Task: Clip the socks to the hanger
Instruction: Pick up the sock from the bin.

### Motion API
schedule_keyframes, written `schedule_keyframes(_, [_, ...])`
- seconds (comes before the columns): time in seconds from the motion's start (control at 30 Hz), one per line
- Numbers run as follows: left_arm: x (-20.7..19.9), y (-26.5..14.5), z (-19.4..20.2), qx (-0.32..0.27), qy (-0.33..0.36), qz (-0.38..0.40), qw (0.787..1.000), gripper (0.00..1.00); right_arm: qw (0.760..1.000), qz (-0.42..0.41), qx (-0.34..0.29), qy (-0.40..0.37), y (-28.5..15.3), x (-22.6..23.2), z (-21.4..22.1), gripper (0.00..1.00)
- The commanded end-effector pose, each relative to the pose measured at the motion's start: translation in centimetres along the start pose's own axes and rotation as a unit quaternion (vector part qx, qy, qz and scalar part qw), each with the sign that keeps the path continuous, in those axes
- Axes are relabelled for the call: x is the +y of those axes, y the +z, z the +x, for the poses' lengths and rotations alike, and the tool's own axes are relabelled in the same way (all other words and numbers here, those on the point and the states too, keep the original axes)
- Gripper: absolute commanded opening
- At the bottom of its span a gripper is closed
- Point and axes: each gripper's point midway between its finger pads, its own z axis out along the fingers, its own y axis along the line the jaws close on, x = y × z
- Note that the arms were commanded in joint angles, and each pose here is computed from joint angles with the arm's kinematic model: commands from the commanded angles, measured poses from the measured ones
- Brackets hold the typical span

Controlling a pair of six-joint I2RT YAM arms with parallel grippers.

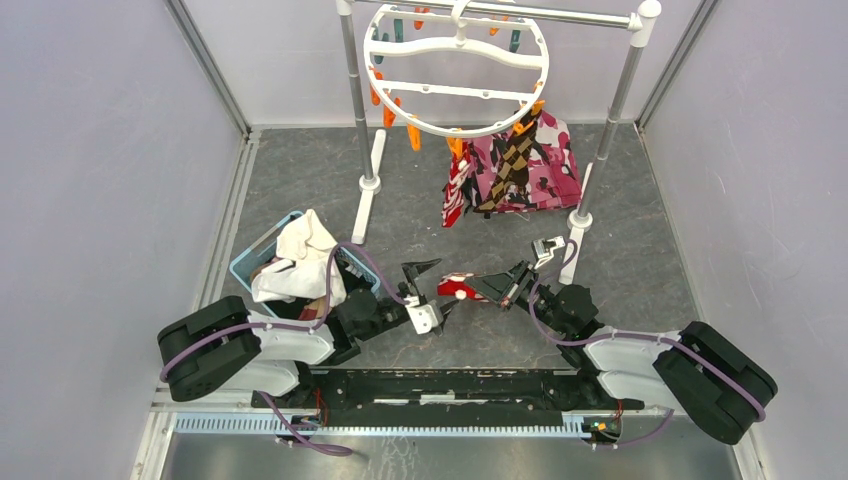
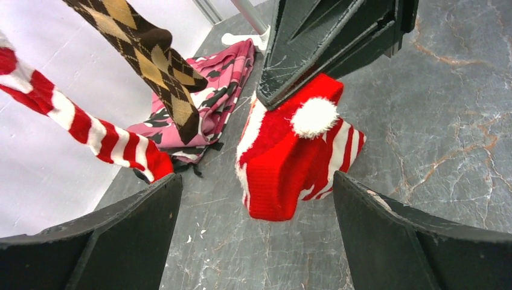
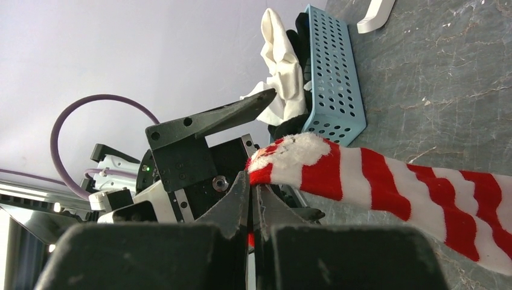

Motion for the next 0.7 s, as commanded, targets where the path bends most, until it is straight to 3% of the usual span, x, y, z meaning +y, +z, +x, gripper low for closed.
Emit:
schedule_keyframes(0.0, [1.6, -0.2, -1.9, -0.037, -0.017, -0.043, 0.998, 1.00, 0.999, -0.032, 0.001, 0.002, -0.3, 1.4, 0.0, 0.00])
schedule_keyframes(0.13, [1.3, 0.0, -2.3, -0.048, -0.021, -0.036, 0.998, 0.99, 1.000, -0.031, 0.001, 0.002, -0.3, 1.3, 0.0, 0.00])
schedule_keyframes(0.2, [0.9, 0.3, -2.3, -0.047, -0.021, -0.022, 0.998, 0.93, 1.000, -0.030, 0.001, 0.003, -0.2, 1.3, 0.0, 0.00])
schedule_keyframes(0.33, [0.2, 0.9, -2.1, -0.034, -0.024, 0.001, 0.999, 0.59, 0.999, -0.032, 0.004, 0.004, -0.2, 1.4, 0.1, 0.00])
schedule_keyframes(0.53, [0.1, 1.1, -2.3, -0.034, -0.028, 0.008, 0.999, 0.20, 0.999, -0.033, 0.007, 0.006, -0.2, 1.4, 0.2, 0.00])
schedule_keyframes(0.6, [0.0, 1.1, -2.2, -0.031, -0.028, 0.011, 0.999, 0.03, 0.999, -0.036, 0.008, 0.005, -0.2, 1.5, 0.2, 0.06])
schedule_keyframes(0.67, [0.0, 0.9, -2.1, -0.030, -0.033, 0.009, 0.999, 0.02, 0.999, -0.037, 0.008, -0.002, -0.2, 1.5, 0.2, 0.20])
